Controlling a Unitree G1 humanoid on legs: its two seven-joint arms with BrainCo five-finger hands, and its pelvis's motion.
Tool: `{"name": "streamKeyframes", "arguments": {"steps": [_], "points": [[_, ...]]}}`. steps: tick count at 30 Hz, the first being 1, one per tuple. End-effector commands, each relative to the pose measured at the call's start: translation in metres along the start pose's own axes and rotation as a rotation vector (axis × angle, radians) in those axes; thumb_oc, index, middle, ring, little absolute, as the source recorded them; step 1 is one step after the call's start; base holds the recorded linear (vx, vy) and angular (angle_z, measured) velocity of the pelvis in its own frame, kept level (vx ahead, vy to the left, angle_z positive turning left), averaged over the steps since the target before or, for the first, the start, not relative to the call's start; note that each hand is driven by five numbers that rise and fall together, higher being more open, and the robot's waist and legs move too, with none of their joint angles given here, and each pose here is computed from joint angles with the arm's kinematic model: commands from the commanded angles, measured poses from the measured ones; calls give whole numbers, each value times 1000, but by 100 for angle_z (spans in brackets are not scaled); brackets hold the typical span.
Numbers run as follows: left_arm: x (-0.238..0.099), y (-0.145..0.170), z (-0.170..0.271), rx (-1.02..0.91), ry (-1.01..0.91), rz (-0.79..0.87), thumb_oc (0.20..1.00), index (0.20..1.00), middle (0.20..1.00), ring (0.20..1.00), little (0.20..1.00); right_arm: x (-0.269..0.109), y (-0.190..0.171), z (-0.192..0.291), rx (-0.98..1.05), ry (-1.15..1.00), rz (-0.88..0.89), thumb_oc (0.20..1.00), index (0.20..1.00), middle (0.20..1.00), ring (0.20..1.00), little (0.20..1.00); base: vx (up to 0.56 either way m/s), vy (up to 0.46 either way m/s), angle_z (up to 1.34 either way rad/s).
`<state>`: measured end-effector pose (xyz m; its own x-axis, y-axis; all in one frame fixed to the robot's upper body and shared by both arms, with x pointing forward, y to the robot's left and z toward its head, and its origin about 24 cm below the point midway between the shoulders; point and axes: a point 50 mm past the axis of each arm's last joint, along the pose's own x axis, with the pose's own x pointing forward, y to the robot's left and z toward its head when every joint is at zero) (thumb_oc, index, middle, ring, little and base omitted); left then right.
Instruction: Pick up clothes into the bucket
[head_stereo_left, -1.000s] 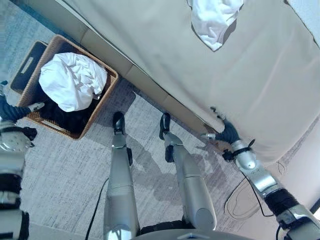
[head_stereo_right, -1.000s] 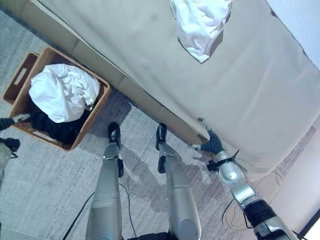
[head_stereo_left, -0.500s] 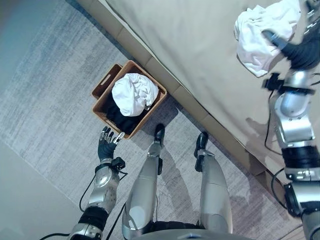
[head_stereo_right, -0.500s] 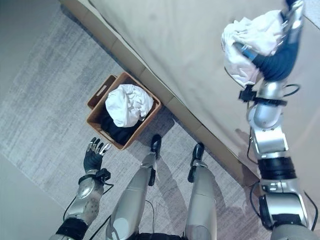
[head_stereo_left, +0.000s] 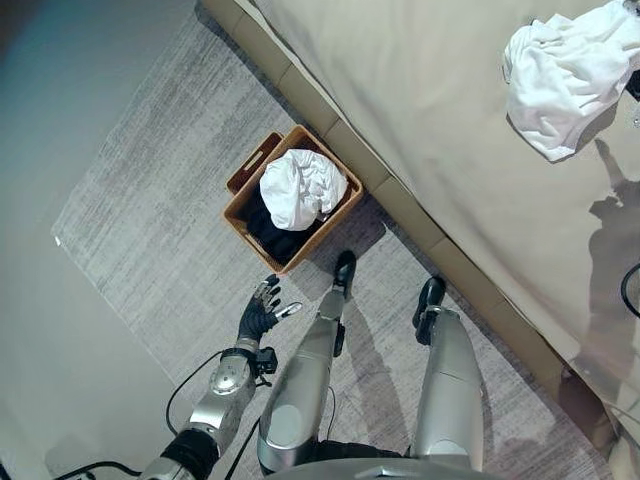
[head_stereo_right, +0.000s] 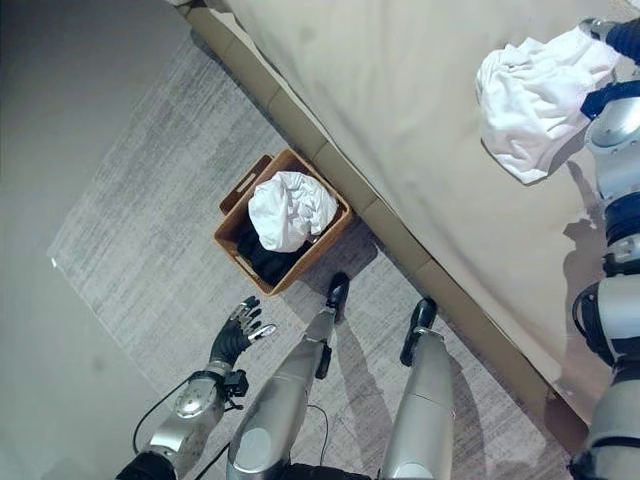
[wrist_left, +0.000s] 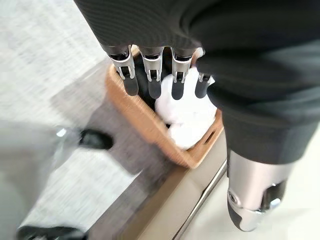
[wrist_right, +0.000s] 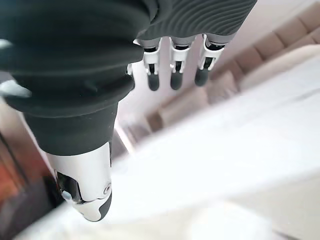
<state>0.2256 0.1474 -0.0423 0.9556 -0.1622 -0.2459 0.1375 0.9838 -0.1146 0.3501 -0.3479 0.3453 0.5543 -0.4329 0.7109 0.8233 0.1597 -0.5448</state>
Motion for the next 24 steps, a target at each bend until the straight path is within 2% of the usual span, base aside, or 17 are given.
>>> {"name": "streamKeyframes", "arguments": {"steps": [1,3,7,13,21,22,23,24], "points": [[-5,-12,-6,5,22,-79,1000,1000,1000,1000,1000,18,-31,4,-32,-17,-22,1000,1000,1000,1000,1000,-30,-95,12],[-7,-19,-5,-3,28,-123,1000,1000,1000,1000,1000,17,-23,0,-89,-7,77,1000,1000,1000,1000,1000,-45,-116,10],[-8,-18,-3,6,17,-126,1000,1000,1000,1000,1000,15,-16,0,-139,-24,142,1000,1000,1000,1000,1000,15,-99,6],[-8,-12,5,-9,-14,-103,1000,1000,1000,1000,1000,14,-13,-5,-158,-1,195,1000,1000,1000,1000,1000,-2,-43,6],[-8,-12,5,-31,-7,-103,1000,1000,1000,1000,1000,3,10,0,-135,-33,359,1000,1000,1000,1000,1000,0,-24,7],[-8,-12,4,-31,-2,-104,1000,1000,1000,1000,1000,1,14,3,-119,-42,379,840,840,840,840,840,18,5,7],[-8,-12,3,-26,5,-108,1000,1000,1000,1000,1000,-1,19,6,-103,-57,406,627,627,627,627,627,0,0,0],[-8,-12,3,-23,7,-113,1000,1000,1000,1000,1000,-3,22,11,-90,-78,421,200,200,200,200,200,0,0,0]]}}
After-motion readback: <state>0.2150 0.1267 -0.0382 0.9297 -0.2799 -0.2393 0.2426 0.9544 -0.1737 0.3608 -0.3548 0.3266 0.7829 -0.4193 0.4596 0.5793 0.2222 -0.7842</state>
